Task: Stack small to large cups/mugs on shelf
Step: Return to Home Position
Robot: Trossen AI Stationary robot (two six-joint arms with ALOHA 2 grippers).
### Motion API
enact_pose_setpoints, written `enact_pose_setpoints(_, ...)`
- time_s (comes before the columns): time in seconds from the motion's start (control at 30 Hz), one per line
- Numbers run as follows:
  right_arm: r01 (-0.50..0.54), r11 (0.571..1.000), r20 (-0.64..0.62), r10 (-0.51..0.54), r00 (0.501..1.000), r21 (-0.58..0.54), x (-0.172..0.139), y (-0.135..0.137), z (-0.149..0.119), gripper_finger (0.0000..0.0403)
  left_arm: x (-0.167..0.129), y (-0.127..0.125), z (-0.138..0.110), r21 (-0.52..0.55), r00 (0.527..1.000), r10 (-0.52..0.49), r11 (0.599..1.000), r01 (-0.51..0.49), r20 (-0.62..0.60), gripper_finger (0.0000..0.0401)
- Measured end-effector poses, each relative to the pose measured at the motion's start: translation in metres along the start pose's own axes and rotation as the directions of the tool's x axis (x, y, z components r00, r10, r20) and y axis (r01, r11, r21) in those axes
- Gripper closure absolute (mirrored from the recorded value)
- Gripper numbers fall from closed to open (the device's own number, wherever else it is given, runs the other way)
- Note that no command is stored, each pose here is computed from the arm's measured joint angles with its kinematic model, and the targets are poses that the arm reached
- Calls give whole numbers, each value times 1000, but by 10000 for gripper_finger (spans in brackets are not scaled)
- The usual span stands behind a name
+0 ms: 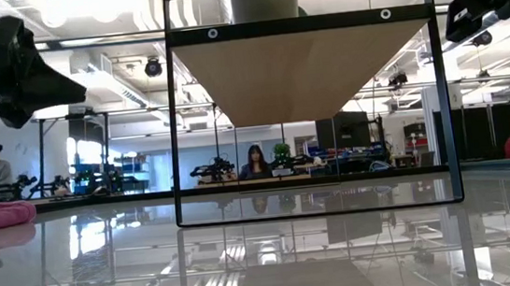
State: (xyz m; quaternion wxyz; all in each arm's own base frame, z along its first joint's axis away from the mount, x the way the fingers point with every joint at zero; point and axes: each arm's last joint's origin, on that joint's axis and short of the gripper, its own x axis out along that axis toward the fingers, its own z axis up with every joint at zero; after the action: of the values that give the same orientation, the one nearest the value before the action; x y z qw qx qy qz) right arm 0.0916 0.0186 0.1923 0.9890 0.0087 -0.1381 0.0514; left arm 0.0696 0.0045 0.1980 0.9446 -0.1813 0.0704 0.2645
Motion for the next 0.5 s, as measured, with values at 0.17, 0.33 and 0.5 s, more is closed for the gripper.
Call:
enact_pose_setpoints(0.17,-1,1000,-18,1,1000,16,0,0,-2,394,0,3,-5,-53,999,24,998,-27,-40,321)
enact_pose_setpoints(0.33,2,993,-25,1,1000,115,1,0,-2,394,4,6,-18,-123,994,54,990,-65,-91,321)
enact_pose_setpoints(0.5,4,976,-25,1,1000,219,1,0,-2,394,10,5,-28,-123,994,34,991,-47,-101,321)
